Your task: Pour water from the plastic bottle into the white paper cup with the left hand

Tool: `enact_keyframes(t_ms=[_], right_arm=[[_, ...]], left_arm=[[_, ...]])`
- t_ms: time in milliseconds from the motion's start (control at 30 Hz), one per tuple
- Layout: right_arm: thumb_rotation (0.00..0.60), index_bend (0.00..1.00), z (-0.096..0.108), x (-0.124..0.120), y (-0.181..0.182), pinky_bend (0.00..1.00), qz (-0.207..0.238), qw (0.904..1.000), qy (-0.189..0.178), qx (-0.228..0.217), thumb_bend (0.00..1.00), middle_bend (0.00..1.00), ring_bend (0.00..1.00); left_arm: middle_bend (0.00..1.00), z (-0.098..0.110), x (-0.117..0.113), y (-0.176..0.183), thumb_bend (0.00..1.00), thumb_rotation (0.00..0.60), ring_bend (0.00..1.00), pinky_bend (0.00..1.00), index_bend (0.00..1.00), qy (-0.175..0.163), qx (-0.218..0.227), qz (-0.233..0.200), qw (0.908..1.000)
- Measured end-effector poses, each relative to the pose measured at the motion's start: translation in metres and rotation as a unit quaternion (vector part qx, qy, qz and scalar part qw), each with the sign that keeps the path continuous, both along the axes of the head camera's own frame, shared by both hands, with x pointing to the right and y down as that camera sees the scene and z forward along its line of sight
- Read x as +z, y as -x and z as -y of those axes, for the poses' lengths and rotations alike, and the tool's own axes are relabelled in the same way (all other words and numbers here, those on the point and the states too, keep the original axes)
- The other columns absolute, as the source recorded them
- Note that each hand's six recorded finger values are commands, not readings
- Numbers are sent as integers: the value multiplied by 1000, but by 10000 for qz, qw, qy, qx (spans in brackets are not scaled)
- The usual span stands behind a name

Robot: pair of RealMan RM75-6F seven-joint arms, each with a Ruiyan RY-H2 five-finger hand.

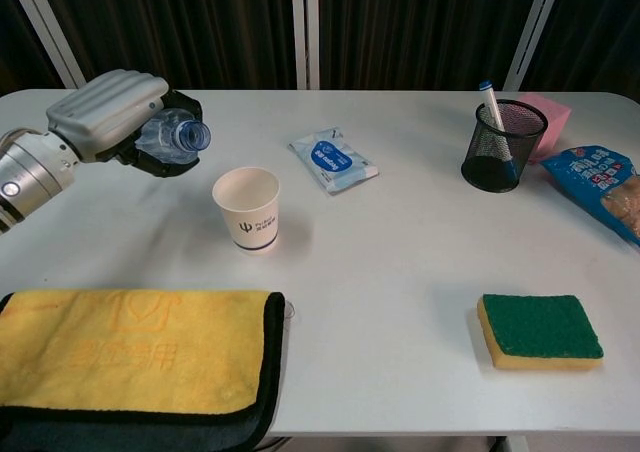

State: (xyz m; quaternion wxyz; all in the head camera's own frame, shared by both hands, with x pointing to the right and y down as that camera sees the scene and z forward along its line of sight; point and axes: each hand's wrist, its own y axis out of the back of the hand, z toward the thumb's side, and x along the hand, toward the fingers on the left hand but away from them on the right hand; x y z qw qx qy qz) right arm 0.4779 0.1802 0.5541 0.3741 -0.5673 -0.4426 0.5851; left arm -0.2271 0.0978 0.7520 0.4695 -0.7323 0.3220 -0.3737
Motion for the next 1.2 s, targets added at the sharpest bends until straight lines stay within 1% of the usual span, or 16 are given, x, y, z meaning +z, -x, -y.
enact_keyframes(t_ms=[133,367,733,1200], right_arm=[[539,0,0,0,-1,0,3,10000,-6,20,197,0,0],[539,0,0,2,-4,0,6,10000,16,43,198,0,0],[539,0,1,6,-6,0,14,10000,43,63,197,0,0],[540,0,0,8,-9,0,9,9999,63,90,197,0,0]], left_arm=[[700,-1,1,-6,335,600,655,580,723,-23,77,70,9999],[700,0,5,-14,334,600,655,580,723,-111,208,353,9991],[700,1,6,-19,335,600,655,580,723,-376,332,767,9958],[700,0,6,-22,334,600,655,580,723,-570,488,955,9926]])
